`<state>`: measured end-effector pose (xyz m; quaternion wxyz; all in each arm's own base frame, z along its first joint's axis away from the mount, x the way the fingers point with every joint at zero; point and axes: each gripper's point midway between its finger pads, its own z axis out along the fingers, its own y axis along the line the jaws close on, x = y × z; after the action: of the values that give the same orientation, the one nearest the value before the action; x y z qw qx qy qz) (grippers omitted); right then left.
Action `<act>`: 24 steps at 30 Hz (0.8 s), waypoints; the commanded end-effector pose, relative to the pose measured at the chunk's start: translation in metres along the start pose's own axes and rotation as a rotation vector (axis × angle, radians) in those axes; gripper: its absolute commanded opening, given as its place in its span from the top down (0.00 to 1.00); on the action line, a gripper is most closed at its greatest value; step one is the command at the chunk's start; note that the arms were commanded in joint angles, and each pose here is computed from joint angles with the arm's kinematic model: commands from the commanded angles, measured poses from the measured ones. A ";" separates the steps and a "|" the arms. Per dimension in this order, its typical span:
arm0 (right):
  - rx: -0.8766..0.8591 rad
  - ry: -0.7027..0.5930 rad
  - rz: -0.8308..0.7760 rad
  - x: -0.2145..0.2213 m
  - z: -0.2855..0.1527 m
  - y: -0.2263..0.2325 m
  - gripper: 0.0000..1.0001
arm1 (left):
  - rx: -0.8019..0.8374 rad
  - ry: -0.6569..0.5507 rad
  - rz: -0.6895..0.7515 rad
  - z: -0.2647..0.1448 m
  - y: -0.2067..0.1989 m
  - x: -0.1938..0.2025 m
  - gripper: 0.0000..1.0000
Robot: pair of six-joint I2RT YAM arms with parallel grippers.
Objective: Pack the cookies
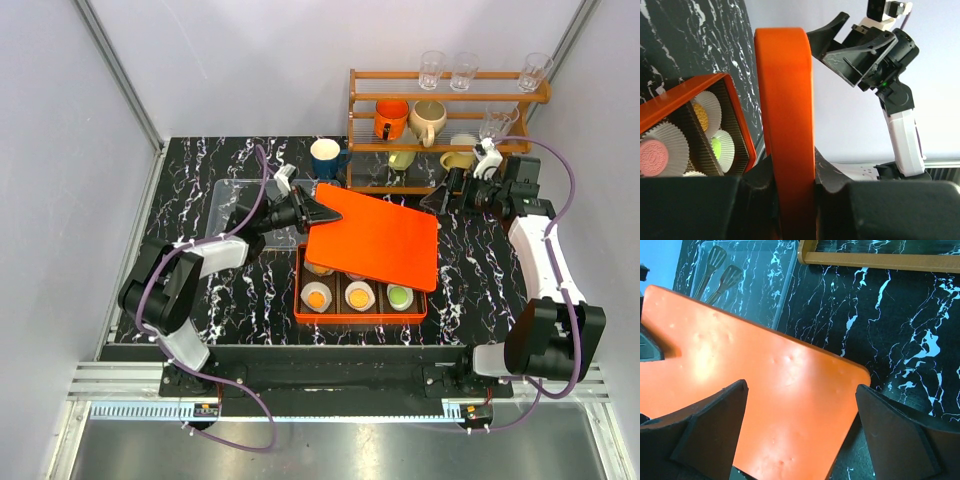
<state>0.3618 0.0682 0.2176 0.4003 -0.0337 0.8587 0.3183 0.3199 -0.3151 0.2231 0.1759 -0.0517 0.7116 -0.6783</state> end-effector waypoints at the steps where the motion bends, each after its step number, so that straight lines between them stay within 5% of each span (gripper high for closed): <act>1: -0.002 -0.015 -0.028 0.001 -0.008 0.003 0.02 | 0.022 -0.061 0.036 0.008 -0.002 -0.004 1.00; 24: 0.123 0.233 0.096 0.081 0.002 -0.042 0.04 | -0.158 -0.145 0.064 -0.011 0.025 0.013 1.00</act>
<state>0.3276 0.0554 0.1514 0.3056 -0.0058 0.9087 0.2844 0.3070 -0.3109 0.1765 0.1913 -0.1094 0.7614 -0.6096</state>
